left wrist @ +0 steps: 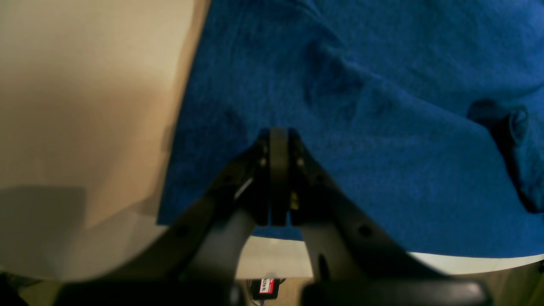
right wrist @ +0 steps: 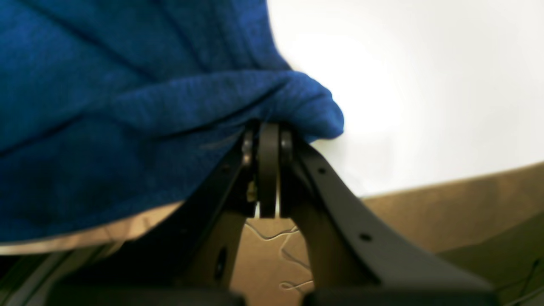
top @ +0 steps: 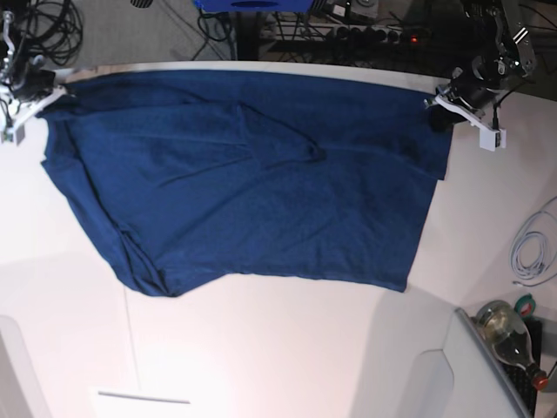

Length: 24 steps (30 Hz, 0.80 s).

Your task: Layout the t-shirt on the table in an organized manner, then fold the t-shirt properly

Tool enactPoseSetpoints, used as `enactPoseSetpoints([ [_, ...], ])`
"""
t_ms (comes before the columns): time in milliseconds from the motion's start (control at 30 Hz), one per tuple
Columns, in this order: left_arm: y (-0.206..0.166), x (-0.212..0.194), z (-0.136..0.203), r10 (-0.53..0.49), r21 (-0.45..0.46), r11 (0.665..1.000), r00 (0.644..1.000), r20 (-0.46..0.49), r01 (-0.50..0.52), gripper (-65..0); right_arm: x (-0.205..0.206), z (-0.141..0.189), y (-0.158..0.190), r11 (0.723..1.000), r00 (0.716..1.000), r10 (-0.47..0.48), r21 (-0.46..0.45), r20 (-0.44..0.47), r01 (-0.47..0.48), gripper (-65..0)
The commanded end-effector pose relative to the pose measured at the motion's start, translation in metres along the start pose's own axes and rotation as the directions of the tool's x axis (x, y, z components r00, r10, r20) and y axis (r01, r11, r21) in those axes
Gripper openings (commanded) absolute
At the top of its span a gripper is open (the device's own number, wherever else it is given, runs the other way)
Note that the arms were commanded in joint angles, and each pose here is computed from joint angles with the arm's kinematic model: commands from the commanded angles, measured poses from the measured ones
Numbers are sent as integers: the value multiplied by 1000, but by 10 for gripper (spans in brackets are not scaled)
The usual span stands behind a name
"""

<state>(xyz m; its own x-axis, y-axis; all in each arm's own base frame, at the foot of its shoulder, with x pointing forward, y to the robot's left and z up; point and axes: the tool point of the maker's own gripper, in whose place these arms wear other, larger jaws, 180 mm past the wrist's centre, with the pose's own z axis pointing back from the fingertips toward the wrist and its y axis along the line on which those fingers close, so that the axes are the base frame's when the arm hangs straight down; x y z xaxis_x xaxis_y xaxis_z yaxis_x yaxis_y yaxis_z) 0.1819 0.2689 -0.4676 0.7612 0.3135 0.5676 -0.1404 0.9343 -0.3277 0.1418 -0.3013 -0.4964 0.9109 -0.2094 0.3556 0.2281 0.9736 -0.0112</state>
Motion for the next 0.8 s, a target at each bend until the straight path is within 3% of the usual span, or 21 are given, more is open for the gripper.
enactPoseSetpoints([
  [0,0,15,5,-17,-3,1000,999,42,18,-650,10,0,-7,1000,1000,18,-22,19,-17,-648],
  [67,-1,18,8,-31,-3,1000,998,50,31,-650,10,-2,-10,999,1000,29,-37,13,-28,-648],
  [200,-8,32,17,-76,-2,997,993,87,77,-650,38,28,-5,997,990,76,-39,122,-72,-648],
  [300,1,50,31,-87,37,996,986,140,82,-650,74,64,9,992,957,130,-40,258,-123,-645],
  [433,1,59,32,-87,42,996,982,167,81,-650,136,73,21,992,914,122,-35,387,-118,-636],
  [500,-8,61,26,-66,22,998,981,182,63,-650,159,58,21,997,916,82,-18,393,-81,-576],
  [633,-21,57,18,-26,-8,1000,980,195,28,-650,191,16,28,996,942,85,5,326,-91,-338],
  [767,-14,45,12,18,-5,1000,985,172,-17,-650,199,-8,45,987,955,151,16,255,-160,-357],
])
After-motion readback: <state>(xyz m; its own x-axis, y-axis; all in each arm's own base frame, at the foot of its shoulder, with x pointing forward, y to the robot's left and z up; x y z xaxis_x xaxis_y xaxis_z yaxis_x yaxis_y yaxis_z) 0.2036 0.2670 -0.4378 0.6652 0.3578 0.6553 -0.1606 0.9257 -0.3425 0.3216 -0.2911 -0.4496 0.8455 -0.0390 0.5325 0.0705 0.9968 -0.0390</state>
